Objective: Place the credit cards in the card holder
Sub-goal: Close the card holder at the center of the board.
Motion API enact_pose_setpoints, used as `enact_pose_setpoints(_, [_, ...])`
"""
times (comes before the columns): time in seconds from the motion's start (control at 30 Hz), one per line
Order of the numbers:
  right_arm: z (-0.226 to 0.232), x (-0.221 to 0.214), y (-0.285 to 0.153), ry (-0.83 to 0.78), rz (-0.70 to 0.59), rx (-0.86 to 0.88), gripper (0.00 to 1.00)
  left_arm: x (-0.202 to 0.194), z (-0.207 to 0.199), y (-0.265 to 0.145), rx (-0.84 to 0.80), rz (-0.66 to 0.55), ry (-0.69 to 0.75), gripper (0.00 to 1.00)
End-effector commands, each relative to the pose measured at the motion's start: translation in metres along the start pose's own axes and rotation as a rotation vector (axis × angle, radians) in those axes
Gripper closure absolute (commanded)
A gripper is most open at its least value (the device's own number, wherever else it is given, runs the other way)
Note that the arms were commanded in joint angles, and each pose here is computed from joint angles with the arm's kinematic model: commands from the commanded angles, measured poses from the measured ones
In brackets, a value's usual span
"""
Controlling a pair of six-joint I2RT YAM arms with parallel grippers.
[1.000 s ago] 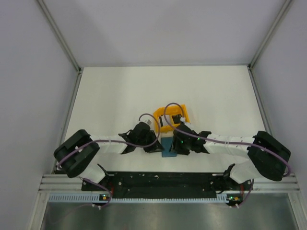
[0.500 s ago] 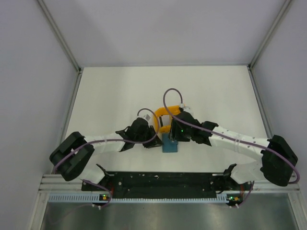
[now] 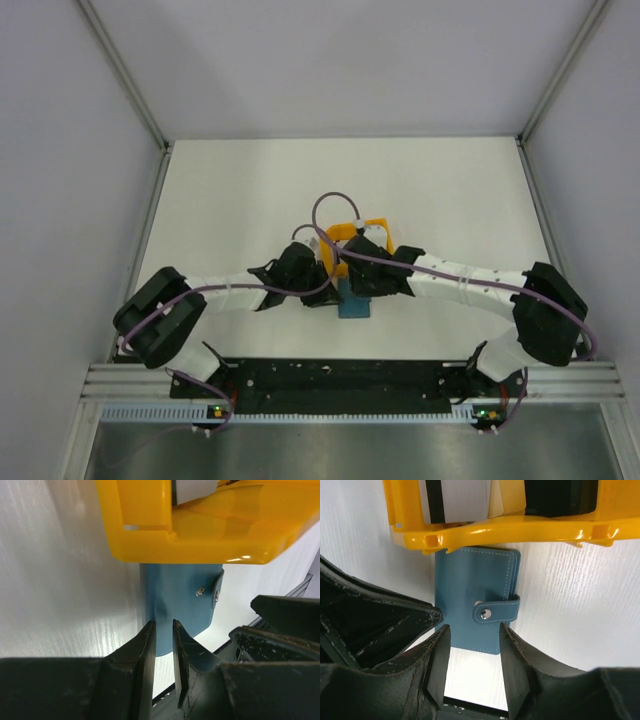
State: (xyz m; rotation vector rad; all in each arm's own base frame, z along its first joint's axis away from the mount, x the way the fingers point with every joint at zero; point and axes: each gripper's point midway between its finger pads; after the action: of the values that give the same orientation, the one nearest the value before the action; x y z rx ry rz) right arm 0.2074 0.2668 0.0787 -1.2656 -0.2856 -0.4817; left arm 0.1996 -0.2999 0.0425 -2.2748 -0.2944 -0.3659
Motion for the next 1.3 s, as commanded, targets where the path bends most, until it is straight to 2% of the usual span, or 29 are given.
enact_pose_setpoints(0.0, [0.012, 0.003, -0.004, -0.009, -0.033, -0.018, 0.57, 0.004, -0.009, 0.006, -0.042, -0.008, -0.007, 0.76])
enact_pose_setpoints(0.53, [0.006, 0.003, 0.014, -0.068, -0.055, -0.126, 0.63, -0.002, 0.0, 0.012, -0.025, 0.004, -0.031, 0.76])
enact_pose_setpoints(0.67, [0.009, 0.003, 0.015, -0.074, -0.05, -0.129, 0.73, -0.002, -0.002, 0.011, -0.03, 0.004, -0.027, 0.76])
enact_pose_setpoints(0.87, [0.011, 0.003, 0.017, -0.085, -0.04, -0.13, 0.65, -0.002, -0.003, 0.011, -0.034, 0.006, -0.028, 0.76])
enact_pose_setpoints(1.0, [0.007, -0.001, 0.019, -0.095, -0.04, -0.149, 0.64, -0.002, -0.003, 0.011, -0.035, 0.007, -0.027, 0.76])
enact_pose_setpoints(1.1, [0.0, -0.005, 0.023, -0.098, -0.029, -0.174, 0.65, -0.002, -0.002, 0.011, -0.034, 0.008, -0.029, 0.77])
enact_pose_setpoints(1.27, [-0.004, -0.007, 0.025, -0.096, -0.029, -0.188, 0.73, -0.004, -0.001, 0.011, -0.034, 0.012, -0.028, 0.77])
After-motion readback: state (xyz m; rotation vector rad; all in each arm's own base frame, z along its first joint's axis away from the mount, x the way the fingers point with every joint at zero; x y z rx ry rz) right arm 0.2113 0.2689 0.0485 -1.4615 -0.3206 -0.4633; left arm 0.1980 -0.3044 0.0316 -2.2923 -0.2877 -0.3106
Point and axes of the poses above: each gripper's point midway between its finger pads, its own y axis out along the fingers, its own z axis along the line the jaws close on, x = y × z, and after that the axes turned 11 degrees about y, right-handed
